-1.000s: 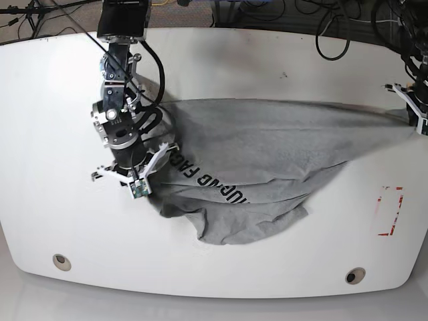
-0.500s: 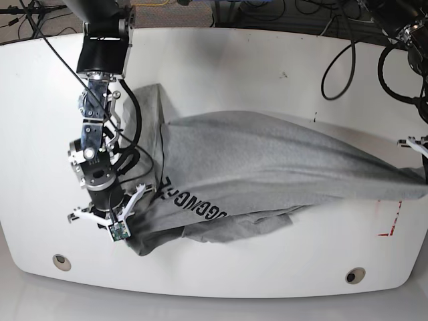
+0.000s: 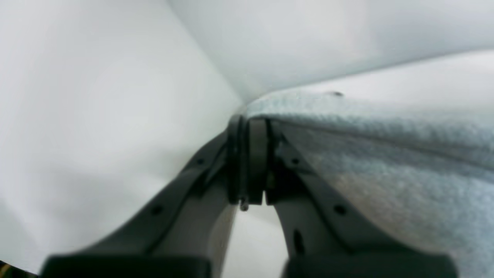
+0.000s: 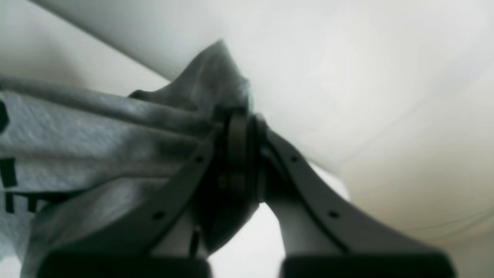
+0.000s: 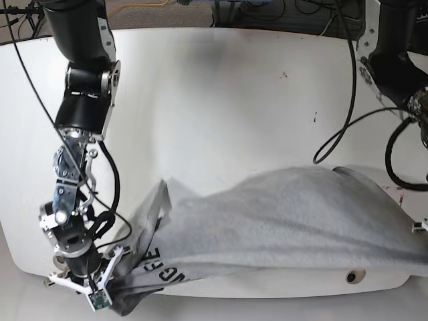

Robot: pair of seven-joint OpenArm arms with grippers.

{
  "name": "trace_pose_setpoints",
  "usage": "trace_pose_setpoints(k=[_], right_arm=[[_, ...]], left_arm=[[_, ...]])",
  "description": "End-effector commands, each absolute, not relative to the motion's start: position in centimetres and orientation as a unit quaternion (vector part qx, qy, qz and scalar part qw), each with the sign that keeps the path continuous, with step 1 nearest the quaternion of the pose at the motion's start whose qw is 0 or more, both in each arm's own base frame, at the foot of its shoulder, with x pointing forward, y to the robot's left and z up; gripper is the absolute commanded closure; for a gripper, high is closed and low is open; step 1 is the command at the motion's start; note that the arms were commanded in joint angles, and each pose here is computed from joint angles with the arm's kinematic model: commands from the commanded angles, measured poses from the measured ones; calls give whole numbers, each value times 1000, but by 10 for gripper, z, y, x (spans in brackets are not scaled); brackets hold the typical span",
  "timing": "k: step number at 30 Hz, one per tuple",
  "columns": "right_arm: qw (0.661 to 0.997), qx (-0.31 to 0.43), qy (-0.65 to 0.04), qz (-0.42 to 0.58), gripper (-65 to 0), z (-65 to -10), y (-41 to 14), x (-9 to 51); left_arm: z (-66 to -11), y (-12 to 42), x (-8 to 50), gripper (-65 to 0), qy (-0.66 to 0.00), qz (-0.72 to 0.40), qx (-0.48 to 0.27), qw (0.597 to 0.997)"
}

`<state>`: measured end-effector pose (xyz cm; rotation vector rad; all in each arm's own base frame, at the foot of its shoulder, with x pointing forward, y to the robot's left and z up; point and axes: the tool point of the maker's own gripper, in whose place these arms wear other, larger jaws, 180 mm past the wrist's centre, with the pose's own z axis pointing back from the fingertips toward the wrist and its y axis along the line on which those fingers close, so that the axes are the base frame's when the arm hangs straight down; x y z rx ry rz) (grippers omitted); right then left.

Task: Fold the T-shirt properly
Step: 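Lift and swing the shirt with both grippers to spread it out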

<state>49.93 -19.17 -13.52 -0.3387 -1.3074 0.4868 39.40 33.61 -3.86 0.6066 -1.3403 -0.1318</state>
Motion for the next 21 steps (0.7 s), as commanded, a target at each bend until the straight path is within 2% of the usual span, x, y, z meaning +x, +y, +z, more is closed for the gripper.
trace_pose_setpoints(k=[1, 7, 14, 17, 21], right_arm=[[718, -180, -635, 220, 0, -73, -202, 511], [698, -205, -654, 206, 0, -20, -215, 515], [700, -230, -651, 184, 0, -2, -238, 507], [712, -229, -640, 178, 0, -20, -245, 501], [742, -221, -609, 175, 0, -70, -257, 485]], left_arm=[[11, 338, 396, 0, -653, -47, 288, 699], [58, 340, 401, 0, -686, -35, 288, 668], [63, 349, 404, 0, -683, -30, 287, 671], [44, 351, 406, 0, -667, -33, 286, 687], [-1, 354, 406, 0, -630, -44, 282, 722]])
